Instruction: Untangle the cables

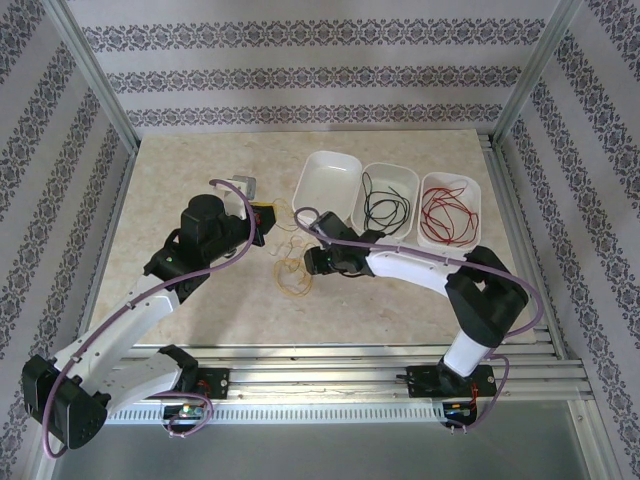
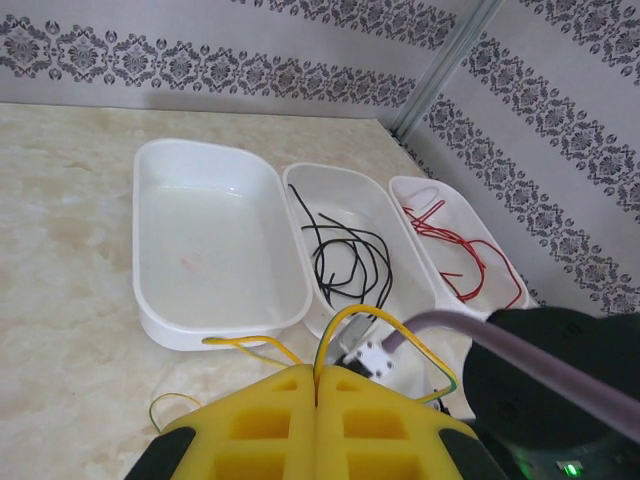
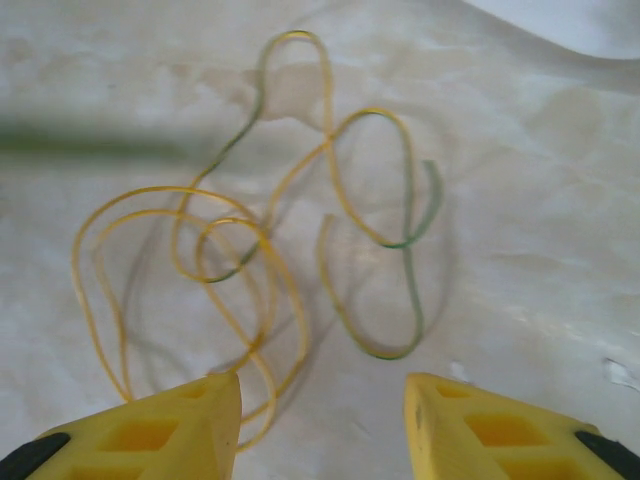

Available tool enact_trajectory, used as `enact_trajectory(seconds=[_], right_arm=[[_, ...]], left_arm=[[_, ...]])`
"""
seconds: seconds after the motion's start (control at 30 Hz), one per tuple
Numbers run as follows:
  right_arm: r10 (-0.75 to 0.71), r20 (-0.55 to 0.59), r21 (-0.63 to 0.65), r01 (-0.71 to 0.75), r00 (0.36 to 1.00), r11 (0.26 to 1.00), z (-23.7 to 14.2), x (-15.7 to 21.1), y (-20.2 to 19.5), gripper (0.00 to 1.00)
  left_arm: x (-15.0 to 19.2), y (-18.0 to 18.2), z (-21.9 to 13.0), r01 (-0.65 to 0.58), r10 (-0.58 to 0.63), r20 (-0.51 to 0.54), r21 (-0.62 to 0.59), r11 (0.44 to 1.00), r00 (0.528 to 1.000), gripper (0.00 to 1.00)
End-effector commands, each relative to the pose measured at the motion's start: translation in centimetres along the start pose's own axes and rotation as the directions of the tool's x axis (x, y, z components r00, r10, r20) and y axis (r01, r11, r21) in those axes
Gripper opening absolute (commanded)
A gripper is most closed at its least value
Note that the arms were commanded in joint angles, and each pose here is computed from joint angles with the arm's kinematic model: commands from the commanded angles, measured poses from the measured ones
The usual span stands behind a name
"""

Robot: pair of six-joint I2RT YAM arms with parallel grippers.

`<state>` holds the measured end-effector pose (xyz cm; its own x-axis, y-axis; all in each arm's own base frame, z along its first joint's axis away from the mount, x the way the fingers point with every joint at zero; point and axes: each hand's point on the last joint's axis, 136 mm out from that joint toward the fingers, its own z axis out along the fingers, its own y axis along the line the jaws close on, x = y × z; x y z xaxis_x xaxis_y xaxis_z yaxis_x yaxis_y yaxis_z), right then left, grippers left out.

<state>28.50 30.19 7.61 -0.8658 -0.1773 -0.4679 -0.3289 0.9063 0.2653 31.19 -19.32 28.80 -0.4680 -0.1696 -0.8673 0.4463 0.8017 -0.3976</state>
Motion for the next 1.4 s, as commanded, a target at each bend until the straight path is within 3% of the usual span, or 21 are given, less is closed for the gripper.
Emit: enact_trajectory(seconds=[0.0,0.4,0.83,1.03,1.1,1.13,1.37], right_arm=[[-0.052,0.045,-0.042,0.054,0.998,0.998,-0.1,-0.2,1.5,0.48],[-0.053,0.058,-0.034,0.055,0.997,0.998,0.5,0.2,2.2,0.51],[-0.029,0.327,0.113,-0.008,0.945,0.994,-7.6,-2.2,-2.9,0.62],[0.034,0.439,0.121,-0.096,0.898,0.988,-12.2,-3.5,-6.0,0.78],[0.058,0.468,0.109,-0.123,0.882,0.986,-13.5,-4.0,-6.9,0.87],[0.072,0.479,0.103,-0.138,0.875,0.985,-14.1,-4.2,-7.3,0.98],[0.118,0.531,0.122,-0.214,0.839,0.969,-16.5,-4.6,-9.5,0.98]], left_arm=[[-2.2,-0.2,-0.3,-0.002,0.002,0.061,-0.007,1.0,0.998,0.0],[-4.5,1.1,1.1,-0.022,0.03,0.064,-0.114,0.993,0.998,0.0],[-7.1,1.5,7.9,-0.079,0.081,0.015,-0.116,0.99,0.997,0.0],[-5.3,2.1,13.3,-0.089,0.083,-0.069,-0.079,0.993,0.994,0.0],[-4.2,2.7,15.1,-0.088,0.078,-0.112,-0.079,0.993,0.991,0.0],[-3.6,2.8,16.1,-0.088,0.078,-0.137,-0.072,0.994,0.987,0.0],[0.2,4.9,21.1,-0.085,0.058,-0.26,-0.094,0.992,0.964,0.0]])
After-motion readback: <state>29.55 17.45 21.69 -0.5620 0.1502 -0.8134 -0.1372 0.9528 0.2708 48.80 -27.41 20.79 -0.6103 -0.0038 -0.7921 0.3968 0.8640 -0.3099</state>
